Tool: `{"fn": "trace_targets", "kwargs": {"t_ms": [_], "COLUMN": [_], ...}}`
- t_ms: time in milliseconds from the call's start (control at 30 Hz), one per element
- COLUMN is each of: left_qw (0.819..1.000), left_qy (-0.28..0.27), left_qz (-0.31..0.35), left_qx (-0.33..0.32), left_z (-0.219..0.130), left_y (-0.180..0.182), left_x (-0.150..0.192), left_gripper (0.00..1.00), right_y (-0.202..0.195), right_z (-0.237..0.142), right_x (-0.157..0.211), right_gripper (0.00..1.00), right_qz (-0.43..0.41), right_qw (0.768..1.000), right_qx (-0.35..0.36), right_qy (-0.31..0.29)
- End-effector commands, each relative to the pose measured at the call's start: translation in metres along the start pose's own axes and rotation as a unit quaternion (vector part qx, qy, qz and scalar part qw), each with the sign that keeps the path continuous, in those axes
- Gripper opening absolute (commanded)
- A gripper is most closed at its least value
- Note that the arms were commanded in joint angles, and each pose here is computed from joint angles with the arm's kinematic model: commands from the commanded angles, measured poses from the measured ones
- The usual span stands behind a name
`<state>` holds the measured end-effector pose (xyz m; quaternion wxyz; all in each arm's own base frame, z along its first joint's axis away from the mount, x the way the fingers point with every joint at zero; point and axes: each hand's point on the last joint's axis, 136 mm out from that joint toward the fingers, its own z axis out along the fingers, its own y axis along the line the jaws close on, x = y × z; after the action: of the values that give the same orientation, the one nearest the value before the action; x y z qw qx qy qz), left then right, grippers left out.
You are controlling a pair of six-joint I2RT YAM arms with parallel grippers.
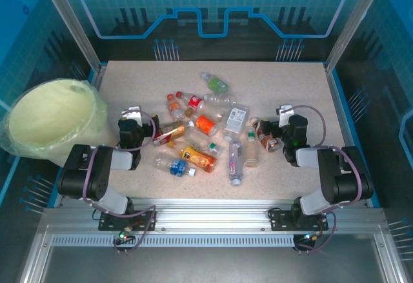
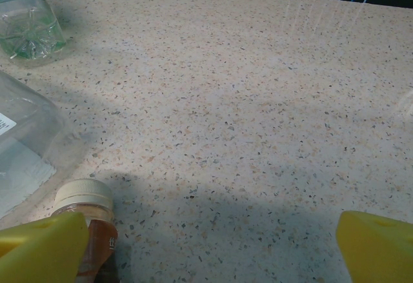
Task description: Put the plastic bottles in the bin
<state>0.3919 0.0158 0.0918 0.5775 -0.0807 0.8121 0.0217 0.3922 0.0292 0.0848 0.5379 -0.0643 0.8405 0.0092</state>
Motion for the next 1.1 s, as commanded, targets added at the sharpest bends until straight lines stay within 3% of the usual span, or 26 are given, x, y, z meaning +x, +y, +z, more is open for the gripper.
{"fn": "trace_targets", "kwargs": {"t_ms": [0, 333, 567, 733, 1067], "left_qw": [1.000, 1.000, 1.000, 0.998, 0.990], "left_qy": [-0.011, -0.014, -0.021, -0.022, 0.000], "left_qz": [-0.003, 0.000, 0.016, 0.032, -0.132], "left_qx": [0.009, 0.009, -0.002, -0.054, -0.040], "left_z": [0.001, 0.000, -0.013, -0.022, -0.046], "left_y": [-0.002, -0.003, -0.007, -0.008, -0.024], "left_x": [-0.006, -0.007, -0.028, -0.056, -0.101], "left_gripper": [0.99, 0.99, 0.99, 0.99, 0.99], "right_y": [-0.001, 0.000, -0.005, 0.000, 0.019], "right_z": [0.001, 0.000, -0.016, -0.032, -0.060], "right_x": [-0.010, -0.011, -0.035, -0.039, 0.006], "right_gripper": [1.00, 1.00, 1.00, 1.00, 1.00], "right_qz": [0.001, 0.001, 0.005, 0.052, 0.136], "right_qw": [1.000, 1.000, 1.000, 0.997, 0.965], "right_qx": [-0.002, -0.004, 0.006, -0.010, -0.024], "right_qy": [-0.016, -0.017, -0.014, 0.056, 0.223]}}
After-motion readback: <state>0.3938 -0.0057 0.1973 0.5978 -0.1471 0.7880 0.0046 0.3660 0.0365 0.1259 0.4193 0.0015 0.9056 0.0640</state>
